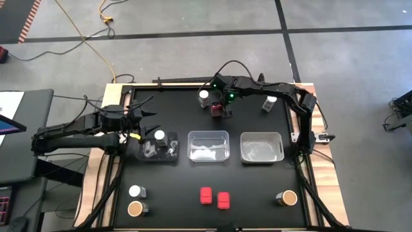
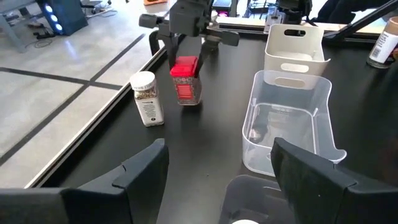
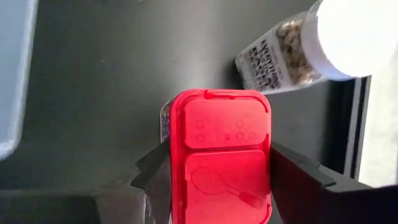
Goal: Sort spices by type
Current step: Put the top red seasoning can into the white bin
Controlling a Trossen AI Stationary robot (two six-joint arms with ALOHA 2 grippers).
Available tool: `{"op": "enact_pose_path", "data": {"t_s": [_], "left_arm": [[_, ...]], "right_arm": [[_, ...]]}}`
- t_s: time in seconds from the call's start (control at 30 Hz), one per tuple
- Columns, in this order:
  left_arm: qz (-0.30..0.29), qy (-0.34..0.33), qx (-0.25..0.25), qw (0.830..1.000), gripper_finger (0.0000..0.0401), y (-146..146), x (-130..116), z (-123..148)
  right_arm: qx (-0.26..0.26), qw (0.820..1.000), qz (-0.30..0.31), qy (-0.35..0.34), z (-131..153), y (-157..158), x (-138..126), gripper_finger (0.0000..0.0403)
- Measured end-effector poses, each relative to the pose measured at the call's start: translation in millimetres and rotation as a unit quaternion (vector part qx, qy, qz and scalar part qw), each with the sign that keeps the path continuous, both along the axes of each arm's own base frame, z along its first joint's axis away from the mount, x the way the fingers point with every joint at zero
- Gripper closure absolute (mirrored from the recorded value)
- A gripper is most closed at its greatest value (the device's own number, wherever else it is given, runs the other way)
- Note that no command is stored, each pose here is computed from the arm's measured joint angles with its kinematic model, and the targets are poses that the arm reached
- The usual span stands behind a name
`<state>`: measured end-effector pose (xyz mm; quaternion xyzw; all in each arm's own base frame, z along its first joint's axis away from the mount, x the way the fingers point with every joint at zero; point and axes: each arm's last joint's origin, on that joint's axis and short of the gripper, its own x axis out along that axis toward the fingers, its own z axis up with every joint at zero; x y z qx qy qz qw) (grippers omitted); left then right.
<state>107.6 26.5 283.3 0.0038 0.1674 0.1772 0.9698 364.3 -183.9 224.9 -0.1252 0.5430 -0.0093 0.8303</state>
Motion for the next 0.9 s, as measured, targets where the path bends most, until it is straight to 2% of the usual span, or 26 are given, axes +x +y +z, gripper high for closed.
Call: {"op": "enact_pose_path", "data": {"t_s": [0.2, 0.37, 0.5, 0.67, 0.9], "left_arm": [[0.001, -0.002, -0.004, 1.0, 0.013, 0, 0, 0], [0.002, -0.002, -0.005, 1.0, 0.013, 0, 0, 0], [0.002, -0.002, -0.005, 1.0, 0.013, 0, 0, 0], [0.002, -0.002, -0.005, 1.0, 0.013, 0, 0, 0], [0.002, -0.002, -0.005, 1.0, 0.013, 0, 0, 0]], "right_arm": [[-0.002, 0.999, -0.03, -0.019, 31, 9, -13, 0.0166], [-0.02, 0.998, -0.064, -0.015, 71, 25, -42, 0.0166], [-0.005, 0.995, -0.094, -0.014, 97, 48, -66, 0.0167], [-0.024, 0.992, -0.12, -0.025, 109, 93, -101, 0.0167], [0.006, 0.982, -0.175, -0.066, 108, 156, -155, 0.0167]]}}
